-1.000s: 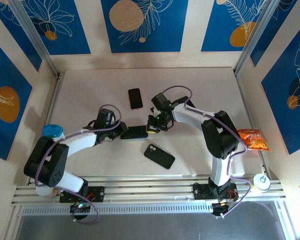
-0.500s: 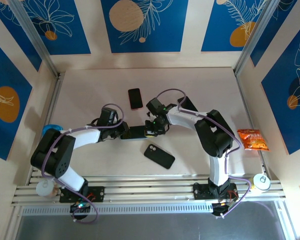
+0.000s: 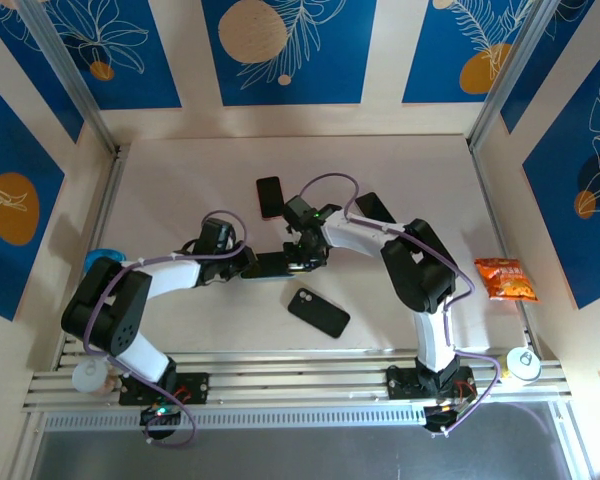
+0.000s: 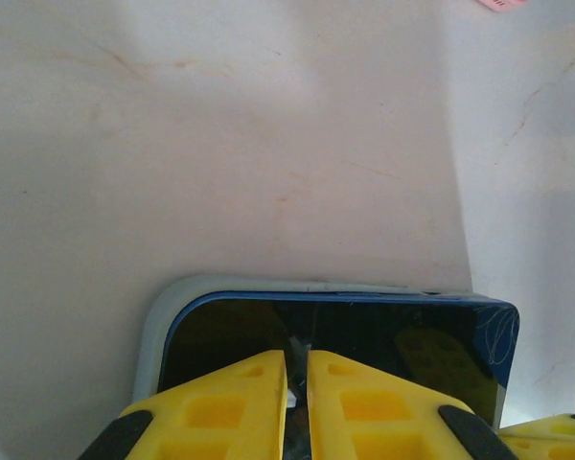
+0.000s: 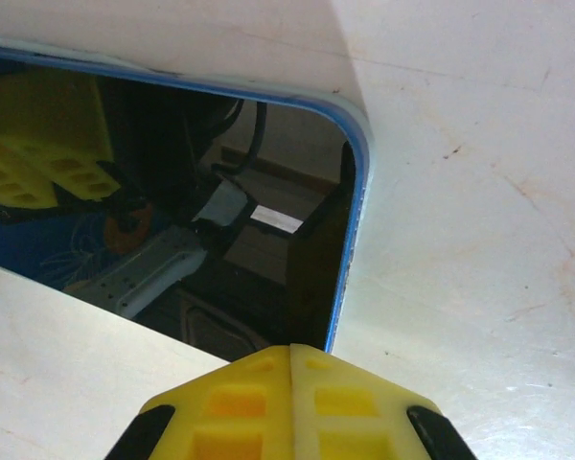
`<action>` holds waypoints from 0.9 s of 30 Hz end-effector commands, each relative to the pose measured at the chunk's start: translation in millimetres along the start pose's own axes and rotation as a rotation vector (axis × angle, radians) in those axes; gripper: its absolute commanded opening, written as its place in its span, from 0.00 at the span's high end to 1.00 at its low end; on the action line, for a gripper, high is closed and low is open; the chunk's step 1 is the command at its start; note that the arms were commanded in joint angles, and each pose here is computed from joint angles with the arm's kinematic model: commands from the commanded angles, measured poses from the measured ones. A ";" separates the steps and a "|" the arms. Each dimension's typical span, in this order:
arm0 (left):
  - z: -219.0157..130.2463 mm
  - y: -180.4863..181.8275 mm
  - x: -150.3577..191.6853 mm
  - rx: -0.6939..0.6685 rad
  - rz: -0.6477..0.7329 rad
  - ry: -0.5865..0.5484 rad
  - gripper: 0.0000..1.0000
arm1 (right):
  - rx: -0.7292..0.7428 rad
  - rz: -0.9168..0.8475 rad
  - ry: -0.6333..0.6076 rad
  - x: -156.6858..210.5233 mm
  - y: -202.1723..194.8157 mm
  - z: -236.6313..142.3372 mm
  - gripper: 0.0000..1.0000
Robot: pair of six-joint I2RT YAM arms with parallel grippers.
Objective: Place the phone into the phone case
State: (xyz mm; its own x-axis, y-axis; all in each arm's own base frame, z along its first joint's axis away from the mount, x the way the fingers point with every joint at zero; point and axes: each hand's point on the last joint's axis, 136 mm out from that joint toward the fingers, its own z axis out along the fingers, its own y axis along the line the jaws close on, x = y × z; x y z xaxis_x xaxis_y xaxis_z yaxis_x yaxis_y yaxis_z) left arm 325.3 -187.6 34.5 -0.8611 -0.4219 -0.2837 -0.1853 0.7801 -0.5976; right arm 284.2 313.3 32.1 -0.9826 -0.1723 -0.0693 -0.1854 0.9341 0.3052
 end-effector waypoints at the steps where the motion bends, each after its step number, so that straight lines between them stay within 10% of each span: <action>1: -1.1 15.0 10.1 -0.047 0.018 0.010 0.84 | 0.127 -0.047 0.167 44.9 -22.4 45.8 1.00; 27: -1.0 36.4 15.2 -0.070 -0.063 0.042 0.84 | 0.220 -0.037 0.368 101.6 -33.4 82.1 1.00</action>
State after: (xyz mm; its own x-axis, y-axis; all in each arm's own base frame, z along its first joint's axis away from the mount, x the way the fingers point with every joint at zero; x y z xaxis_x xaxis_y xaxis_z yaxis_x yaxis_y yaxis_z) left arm 320.3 -176.7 31.3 -0.8437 -0.4525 -0.2889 -0.1984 0.7628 -0.6154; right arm 277.7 315.1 22.0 -0.9694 -0.2342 -0.0740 -0.2442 0.9507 0.1909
